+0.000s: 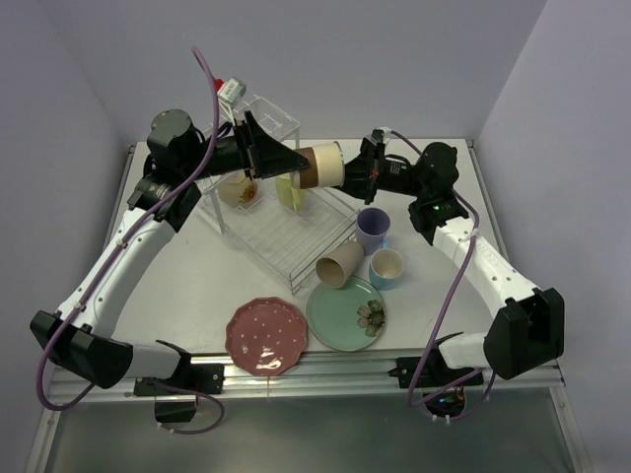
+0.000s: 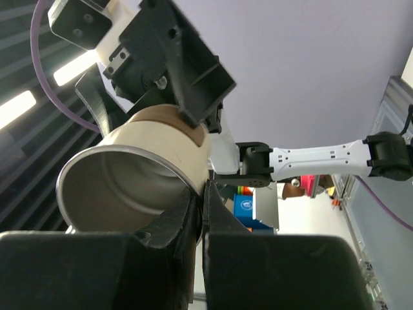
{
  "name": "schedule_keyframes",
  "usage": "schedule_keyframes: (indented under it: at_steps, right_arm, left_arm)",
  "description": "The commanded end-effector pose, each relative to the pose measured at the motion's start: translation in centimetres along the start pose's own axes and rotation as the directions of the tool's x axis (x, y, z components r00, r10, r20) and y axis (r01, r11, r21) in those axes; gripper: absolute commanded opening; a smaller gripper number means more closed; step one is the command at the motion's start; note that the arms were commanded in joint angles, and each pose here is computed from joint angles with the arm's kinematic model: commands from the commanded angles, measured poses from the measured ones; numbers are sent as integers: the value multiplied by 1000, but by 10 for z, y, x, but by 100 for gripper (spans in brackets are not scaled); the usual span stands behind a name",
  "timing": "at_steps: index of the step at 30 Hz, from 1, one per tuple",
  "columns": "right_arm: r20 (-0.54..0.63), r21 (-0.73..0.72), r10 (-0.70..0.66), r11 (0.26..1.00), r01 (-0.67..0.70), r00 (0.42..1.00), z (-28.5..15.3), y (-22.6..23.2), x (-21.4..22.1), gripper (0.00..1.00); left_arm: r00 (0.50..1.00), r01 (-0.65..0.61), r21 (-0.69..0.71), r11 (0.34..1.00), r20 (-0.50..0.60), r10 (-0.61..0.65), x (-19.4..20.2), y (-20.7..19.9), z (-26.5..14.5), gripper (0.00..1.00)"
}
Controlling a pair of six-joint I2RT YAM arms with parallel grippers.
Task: Load the mixed dishes into the dish rack
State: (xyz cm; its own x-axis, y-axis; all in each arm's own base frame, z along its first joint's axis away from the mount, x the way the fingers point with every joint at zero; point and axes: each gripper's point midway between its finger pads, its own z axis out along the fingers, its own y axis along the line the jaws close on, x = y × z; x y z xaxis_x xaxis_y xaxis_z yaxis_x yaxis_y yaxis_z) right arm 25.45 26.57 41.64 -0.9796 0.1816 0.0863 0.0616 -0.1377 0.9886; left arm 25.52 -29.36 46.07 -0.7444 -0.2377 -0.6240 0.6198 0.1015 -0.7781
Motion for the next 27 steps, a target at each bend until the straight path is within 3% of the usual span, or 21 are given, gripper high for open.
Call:
schedule_keyframes:
  at_steps: [1,6,9,10,11,12,13,15,16,20,22,23,24,27]
  right_arm:
    - [-16,-25,-85,996,85,996,3,16,6,0]
    - [-3,-21,-97,995,97,995,5,14,0,0]
    - [7,-14,-121,993,121,993,8,15,-4,0]
    - [3,-16,-146,989,146,989,9,20,-4,0]
    - [6,-3,-154,988,154,988,10,18,-7,6]
    - [16,41,-168,985,167,986,9,8,-12,33]
    - [34,58,-201,978,199,979,7,14,-16,46]
    - [82,193,-233,958,214,969,-1,-10,-31,69]
    - [99,224,-273,943,245,957,-5,-6,-35,74]
    - [202,462,-345,859,221,917,-47,-41,-68,79]
    - [227,587,-374,789,180,899,-70,-65,-76,79]
    - [209,646,-421,737,199,883,-82,-75,-81,79]
    - [204,704,-416,691,162,886,-93,-83,-76,79]
    - [181,841,-490,527,124,853,-126,-104,-82,79]
  left_arm:
    - [998,-66,49,997,15,66,-5,-22,-7,76]
    - [999,-34,24,999,-13,35,0,-14,-5,48]
    - [999,-10,12,1000,-33,10,3,-5,-3,18]
    - [999,20,-17,1000,-45,-21,6,1,-3,0]
    - [999,20,-37,999,-33,-21,3,3,-2,0]
    - [999,20,-60,998,-38,-23,3,11,0,0]
    - [999,24,-80,997,-40,-27,2,16,1,0]
    - [998,44,-177,983,-31,-50,-2,34,0,0]
    - [998,52,-214,975,-29,-60,-3,41,0,0]
    - [993,112,-426,898,5,-122,-11,83,-13,0]
    - [984,151,-569,808,8,-178,-2,122,-22,0]
    - [982,157,-605,781,14,-186,-2,130,-24,0]
    - [975,174,-681,711,17,-223,6,156,-31,0]
    - [967,184,-746,640,20,-254,14,185,-34,0]
